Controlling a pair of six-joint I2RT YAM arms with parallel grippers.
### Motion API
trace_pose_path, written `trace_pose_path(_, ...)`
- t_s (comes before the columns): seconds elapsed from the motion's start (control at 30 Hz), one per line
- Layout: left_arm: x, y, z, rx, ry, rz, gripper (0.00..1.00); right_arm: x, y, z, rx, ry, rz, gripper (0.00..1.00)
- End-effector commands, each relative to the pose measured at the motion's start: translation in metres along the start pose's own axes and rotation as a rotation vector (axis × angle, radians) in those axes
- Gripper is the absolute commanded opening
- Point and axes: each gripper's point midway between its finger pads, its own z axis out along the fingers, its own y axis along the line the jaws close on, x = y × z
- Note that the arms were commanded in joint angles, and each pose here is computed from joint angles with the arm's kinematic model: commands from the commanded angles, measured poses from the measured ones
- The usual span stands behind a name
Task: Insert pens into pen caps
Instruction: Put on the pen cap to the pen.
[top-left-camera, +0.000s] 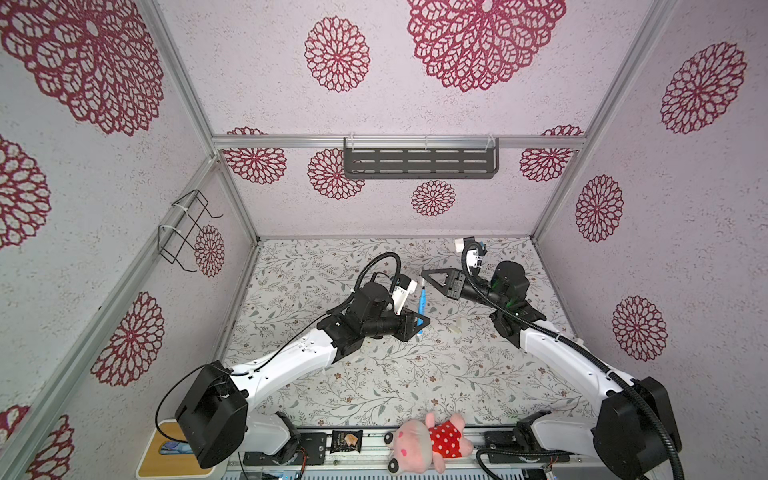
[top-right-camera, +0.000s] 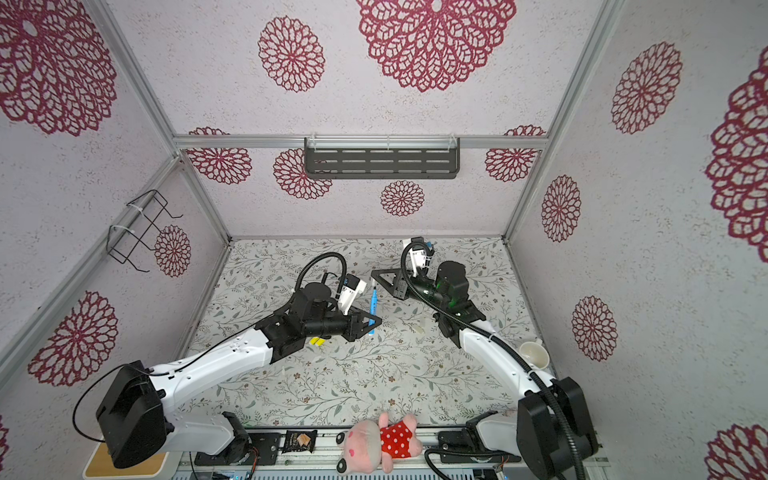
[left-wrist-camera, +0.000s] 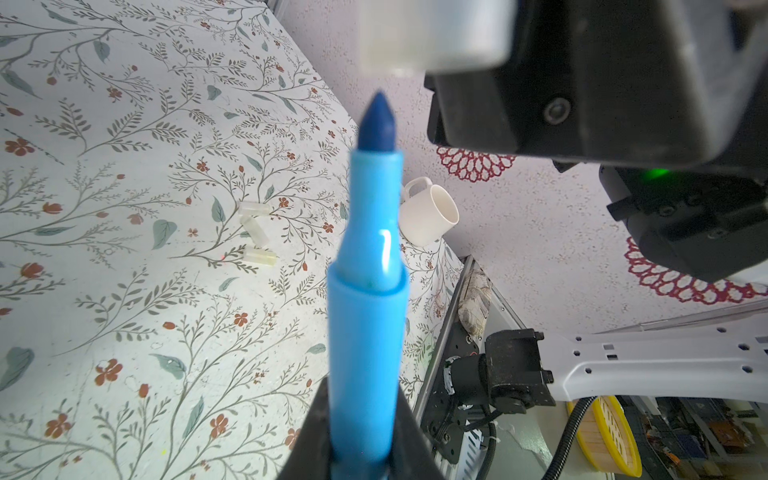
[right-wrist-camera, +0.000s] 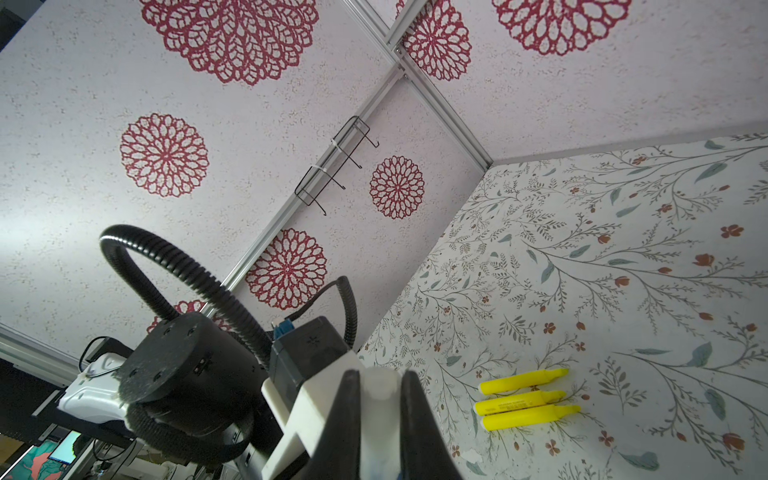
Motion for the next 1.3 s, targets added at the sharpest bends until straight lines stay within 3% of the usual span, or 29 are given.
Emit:
trace_pose_path(0.0,-0.008,-0.012,-0.006,0.021,-0.026,0.033,0.00,-0.009,0.015,-0.003,-0.037,-0.037,-0.036,0.00)
trace_pose_path(0.67,-0.006,-0.011,-0.009,0.019,-0.031,0.031,0.00,-0.009,0.007,-0.001,-0.007,-0.045,-0.043,0.00)
trace_pose_path(1.27,-0.010,-0.013,-0.015,0.021,-0.055,0.039,0.00,0.005,0.019,-0.008,-0.064,-0.018,-0.068,0.00)
